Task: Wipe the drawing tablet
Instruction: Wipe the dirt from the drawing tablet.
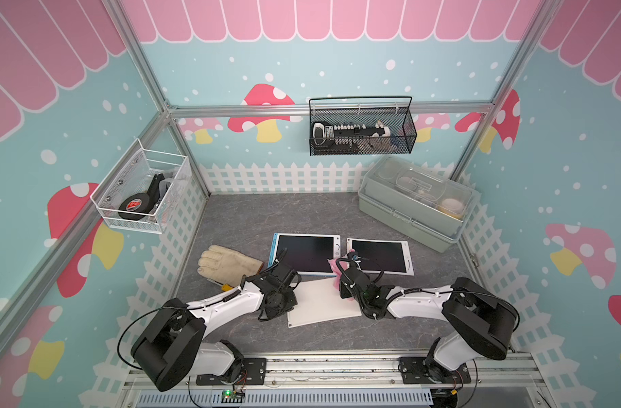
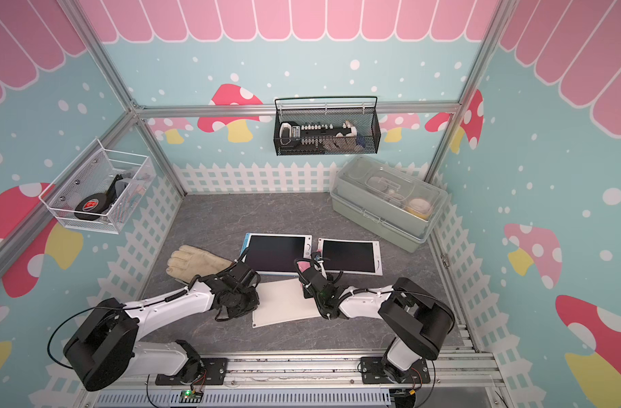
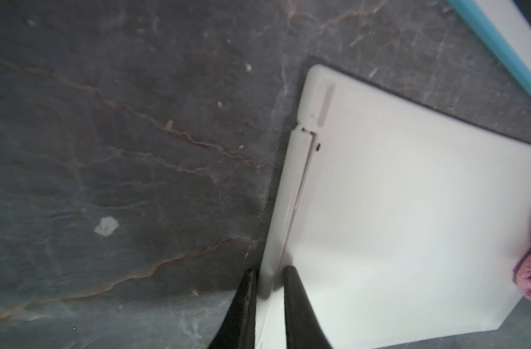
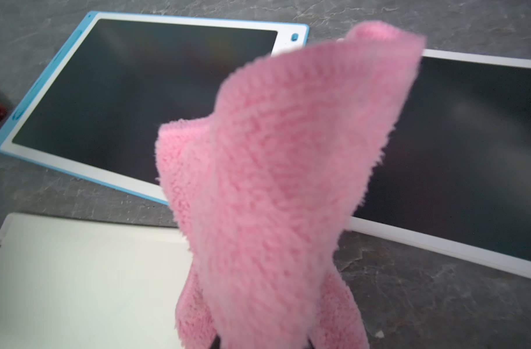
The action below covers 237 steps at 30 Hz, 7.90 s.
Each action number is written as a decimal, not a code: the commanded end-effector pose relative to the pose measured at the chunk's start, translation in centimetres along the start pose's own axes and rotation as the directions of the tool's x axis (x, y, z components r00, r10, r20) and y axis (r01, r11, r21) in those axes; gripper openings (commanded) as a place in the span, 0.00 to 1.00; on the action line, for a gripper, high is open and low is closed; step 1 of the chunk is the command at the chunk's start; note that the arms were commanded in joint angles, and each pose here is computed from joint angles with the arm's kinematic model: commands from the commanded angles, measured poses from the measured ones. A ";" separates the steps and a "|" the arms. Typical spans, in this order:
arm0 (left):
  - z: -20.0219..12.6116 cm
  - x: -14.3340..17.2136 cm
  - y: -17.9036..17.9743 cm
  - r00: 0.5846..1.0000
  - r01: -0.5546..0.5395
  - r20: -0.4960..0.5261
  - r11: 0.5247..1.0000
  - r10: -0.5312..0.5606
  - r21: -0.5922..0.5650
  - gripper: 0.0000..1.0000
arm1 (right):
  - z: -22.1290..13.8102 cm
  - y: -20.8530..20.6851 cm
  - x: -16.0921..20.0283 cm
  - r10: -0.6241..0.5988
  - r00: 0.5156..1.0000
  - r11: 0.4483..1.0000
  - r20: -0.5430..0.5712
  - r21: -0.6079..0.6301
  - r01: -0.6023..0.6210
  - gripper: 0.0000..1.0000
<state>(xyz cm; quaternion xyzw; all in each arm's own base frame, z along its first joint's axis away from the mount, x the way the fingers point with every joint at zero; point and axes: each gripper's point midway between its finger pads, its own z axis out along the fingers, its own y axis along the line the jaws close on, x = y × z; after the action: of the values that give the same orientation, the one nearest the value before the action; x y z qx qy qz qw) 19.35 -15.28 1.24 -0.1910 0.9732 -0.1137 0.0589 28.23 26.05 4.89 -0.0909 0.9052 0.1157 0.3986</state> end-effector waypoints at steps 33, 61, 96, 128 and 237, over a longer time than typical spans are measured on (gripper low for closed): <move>2.7 2.6 4.4 0.996 0.010 -0.089 0.987 -0.024 -0.159 0.15 | -1.8 -1.4 5.0 0.118 0.972 0.991 -0.203 -0.039 -0.128 0.00; 2.7 2.1 3.5 0.996 -0.015 -0.091 0.989 0.002 -0.147 0.14 | -3.7 5.7 6.1 0.017 0.972 0.962 -0.234 -0.260 -0.080 0.00; 2.6 2.0 4.3 0.997 0.001 -0.077 0.992 -0.011 -0.126 0.13 | 1.8 2.0 2.4 0.200 0.942 0.959 -0.270 -0.143 -0.245 0.00; 3.0 2.2 6.3 0.994 0.085 -0.059 0.989 -0.092 -0.121 0.10 | 7.7 14.3 0.3 0.235 0.921 0.866 -0.310 -0.364 -0.343 0.00; 1.9 4.5 6.3 0.991 0.059 -0.110 0.993 -0.070 -0.104 0.19 | 5.8 29.6 -5.4 0.255 0.885 0.402 -0.389 -0.790 -0.463 0.00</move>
<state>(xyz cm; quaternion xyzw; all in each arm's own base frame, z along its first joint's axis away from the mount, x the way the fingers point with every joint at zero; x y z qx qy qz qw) 18.93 -16.00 1.42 -0.2279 0.9521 -0.1909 0.0708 29.49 53.44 4.39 -0.0883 0.8227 0.5337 0.1746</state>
